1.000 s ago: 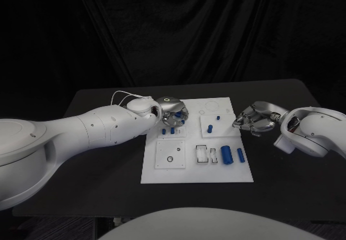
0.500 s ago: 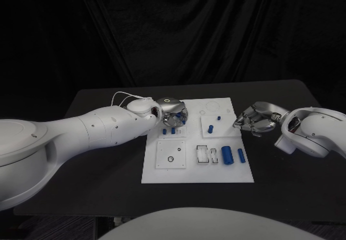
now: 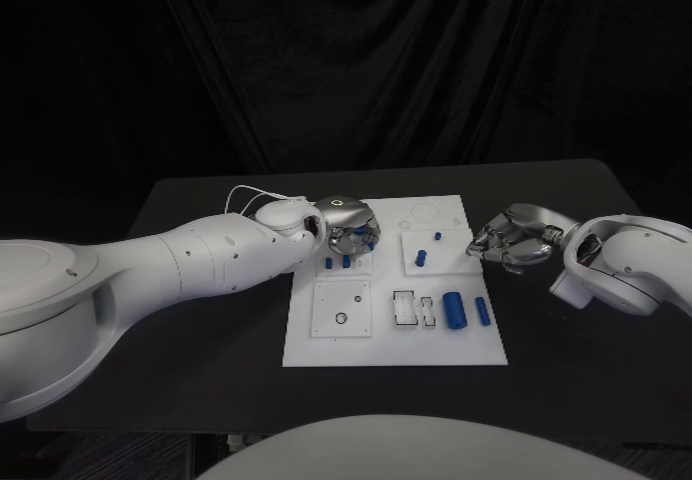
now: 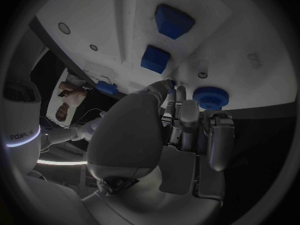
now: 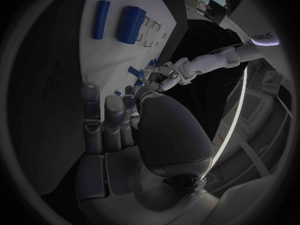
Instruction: Assemble the parts on the task board
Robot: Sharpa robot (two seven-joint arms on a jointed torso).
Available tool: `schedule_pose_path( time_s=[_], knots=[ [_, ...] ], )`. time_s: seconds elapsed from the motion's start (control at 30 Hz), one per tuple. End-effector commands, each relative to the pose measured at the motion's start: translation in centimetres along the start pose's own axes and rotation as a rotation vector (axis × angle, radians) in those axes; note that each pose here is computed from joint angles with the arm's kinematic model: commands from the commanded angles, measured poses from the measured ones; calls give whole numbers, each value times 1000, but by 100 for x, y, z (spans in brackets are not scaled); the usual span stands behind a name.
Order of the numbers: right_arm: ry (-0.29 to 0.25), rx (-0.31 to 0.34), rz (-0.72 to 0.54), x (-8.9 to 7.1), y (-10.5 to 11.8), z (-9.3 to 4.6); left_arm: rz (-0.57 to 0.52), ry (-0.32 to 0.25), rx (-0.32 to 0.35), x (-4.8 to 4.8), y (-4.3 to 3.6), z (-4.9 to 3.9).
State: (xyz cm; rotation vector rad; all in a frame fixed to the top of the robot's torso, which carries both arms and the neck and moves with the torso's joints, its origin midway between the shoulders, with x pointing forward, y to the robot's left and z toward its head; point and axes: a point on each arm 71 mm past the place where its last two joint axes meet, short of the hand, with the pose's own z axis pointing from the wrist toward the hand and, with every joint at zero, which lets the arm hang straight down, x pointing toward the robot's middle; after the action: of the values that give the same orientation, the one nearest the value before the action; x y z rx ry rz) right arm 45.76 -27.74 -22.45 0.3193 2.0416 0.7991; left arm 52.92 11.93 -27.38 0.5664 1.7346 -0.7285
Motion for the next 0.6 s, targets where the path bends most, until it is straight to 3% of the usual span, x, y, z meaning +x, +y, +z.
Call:
schedule_pose_path(
  time_s=[0.03,0.27,0.6],
  knots=[
    [8,18,2,10,-18,-3,8,-14,27,-1,-16,-10],
    [11,20,2,12,-20,-3,9,-25,28,-4,1,-47],
    [12,25,2,9,-30,-7,24,-151,36,-148,41,-277]
  ],
)
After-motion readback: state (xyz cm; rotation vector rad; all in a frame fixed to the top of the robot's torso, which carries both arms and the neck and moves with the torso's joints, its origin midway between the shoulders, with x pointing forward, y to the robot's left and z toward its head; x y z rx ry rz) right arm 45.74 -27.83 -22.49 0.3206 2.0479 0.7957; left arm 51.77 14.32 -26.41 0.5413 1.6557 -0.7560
